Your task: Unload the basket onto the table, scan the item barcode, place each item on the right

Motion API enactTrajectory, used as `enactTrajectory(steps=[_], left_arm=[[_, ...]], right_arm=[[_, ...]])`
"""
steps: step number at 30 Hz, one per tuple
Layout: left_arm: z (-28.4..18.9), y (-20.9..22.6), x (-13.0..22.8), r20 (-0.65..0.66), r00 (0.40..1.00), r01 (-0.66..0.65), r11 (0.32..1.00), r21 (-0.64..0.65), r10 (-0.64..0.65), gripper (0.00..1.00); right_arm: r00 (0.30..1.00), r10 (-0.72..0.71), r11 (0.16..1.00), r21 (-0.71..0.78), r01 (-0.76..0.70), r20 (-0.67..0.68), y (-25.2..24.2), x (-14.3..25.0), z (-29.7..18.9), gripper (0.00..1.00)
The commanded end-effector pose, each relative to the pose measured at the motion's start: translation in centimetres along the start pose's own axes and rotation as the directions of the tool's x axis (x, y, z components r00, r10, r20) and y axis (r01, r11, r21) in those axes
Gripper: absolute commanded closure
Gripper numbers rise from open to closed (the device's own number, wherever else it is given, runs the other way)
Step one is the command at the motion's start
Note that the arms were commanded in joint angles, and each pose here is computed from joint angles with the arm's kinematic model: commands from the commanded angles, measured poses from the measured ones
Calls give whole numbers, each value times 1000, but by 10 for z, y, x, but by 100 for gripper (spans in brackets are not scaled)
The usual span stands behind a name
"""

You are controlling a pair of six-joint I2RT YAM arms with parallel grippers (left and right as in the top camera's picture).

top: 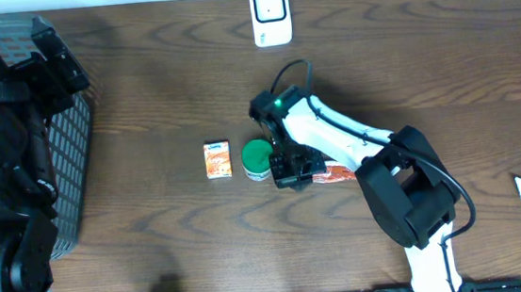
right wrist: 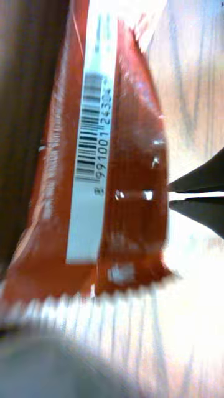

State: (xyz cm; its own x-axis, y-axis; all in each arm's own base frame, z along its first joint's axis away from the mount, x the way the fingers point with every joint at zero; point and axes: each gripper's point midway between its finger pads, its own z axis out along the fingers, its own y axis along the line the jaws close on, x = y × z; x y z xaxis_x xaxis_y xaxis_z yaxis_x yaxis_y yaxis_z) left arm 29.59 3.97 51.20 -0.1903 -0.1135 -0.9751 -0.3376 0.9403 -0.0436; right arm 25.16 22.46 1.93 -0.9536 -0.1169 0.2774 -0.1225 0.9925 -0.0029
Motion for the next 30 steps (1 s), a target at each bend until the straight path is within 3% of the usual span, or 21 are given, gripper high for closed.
enactTrajectory(steps=[1,5,14,20,23,30], left_arm=[[0,3,-1,5,1000,12,1000,-16,-12,2],[0,3,-1,5,1000,12,1000,-16,-12,2],[0,3,-1,5,1000,12,1000,-16,-12,2],[0,3,-1,5,1000,12,1000,-16,-12,2],[0,3,-1,6,1000,12,1000,-16,-12,2],[0,3,-1,5,1000,12,1000,-16,-12,2]], right_arm=[[987,-6,999,-45,14,162,13,-17,-51,99],[975,4,997,-75,13,221,15,-29,-66,99],[983,35,999,-11,-33,179,-4,-40,-29,99],[987,41,999,20,-44,154,-12,-38,2,99],[995,71,996,46,-74,70,-20,-18,31,99],[997,25,999,40,-29,77,-11,-15,24,99]])
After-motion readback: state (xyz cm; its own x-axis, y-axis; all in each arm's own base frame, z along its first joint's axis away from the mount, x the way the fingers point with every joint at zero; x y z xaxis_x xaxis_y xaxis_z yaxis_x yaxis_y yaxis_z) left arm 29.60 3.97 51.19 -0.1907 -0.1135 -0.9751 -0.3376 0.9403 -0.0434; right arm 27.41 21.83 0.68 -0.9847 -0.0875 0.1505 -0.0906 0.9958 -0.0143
